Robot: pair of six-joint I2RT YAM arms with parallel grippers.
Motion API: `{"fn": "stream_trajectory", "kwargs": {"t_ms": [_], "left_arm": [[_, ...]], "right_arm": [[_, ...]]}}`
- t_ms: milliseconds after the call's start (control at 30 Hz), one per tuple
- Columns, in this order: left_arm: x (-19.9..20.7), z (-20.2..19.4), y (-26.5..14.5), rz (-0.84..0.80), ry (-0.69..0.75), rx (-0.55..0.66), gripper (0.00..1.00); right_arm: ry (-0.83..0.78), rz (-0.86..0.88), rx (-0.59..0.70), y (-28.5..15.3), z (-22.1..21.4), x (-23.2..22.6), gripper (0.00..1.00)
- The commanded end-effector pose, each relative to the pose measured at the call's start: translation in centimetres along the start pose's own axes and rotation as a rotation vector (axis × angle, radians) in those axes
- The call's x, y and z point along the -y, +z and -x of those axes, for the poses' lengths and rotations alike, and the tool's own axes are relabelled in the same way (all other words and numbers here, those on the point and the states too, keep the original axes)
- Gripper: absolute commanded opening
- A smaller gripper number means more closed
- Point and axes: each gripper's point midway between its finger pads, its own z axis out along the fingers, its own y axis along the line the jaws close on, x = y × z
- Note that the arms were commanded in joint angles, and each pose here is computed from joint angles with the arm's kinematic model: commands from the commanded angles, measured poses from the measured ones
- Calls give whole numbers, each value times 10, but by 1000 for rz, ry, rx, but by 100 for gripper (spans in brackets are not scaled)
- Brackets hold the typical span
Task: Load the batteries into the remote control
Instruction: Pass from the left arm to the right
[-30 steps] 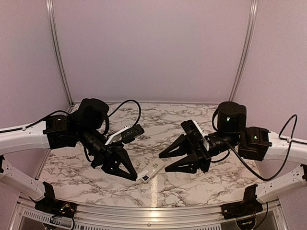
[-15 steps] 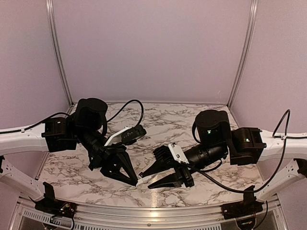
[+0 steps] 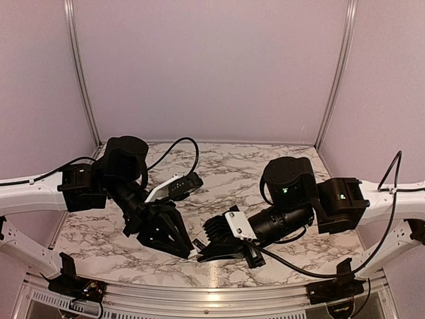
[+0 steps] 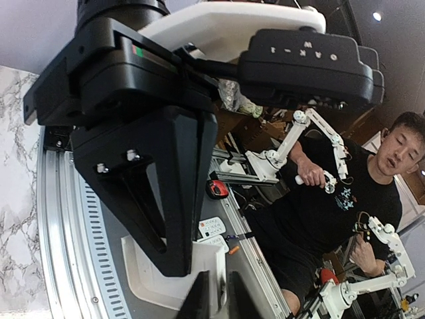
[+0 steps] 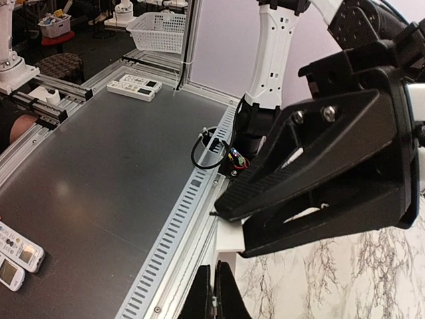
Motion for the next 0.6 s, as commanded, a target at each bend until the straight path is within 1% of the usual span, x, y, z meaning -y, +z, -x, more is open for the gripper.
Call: {"fn": "stream_trajectory", "kwargs": {"t_ms": [0,67,100,167,200,233,333,433,500,567], "left_arm": [[-8,9,-9,121,79,41,38],[-17,15,-22,238,118,71,59],[-20,23,-32,305,142,104,67],[-31,39,-57,482,177,193,88],[-35,47,-72,569,188,246,94],[-37,54,-86,632,195,304,98],[-41,62,-129,798,209,495,99],[-39,56,-168,978,253,639,99],[-39,49,-184,1070,292,662,99],[-48,38,-187,1128,310,610,99]], "right_arm": [[22,-30,-6,-1,7,5,0],[43,-56,-2,-3,6,11,0],[70,-63,10,-5,7,14,0],[143,-87,39,-11,8,29,0],[184,-105,57,-17,7,40,0],[228,-120,71,-21,4,50,0],[355,-144,86,-27,-11,76,0],[487,-142,115,-36,-26,100,0],[571,-131,143,-43,-35,112,0],[651,-116,174,-50,-43,122,0]]}}
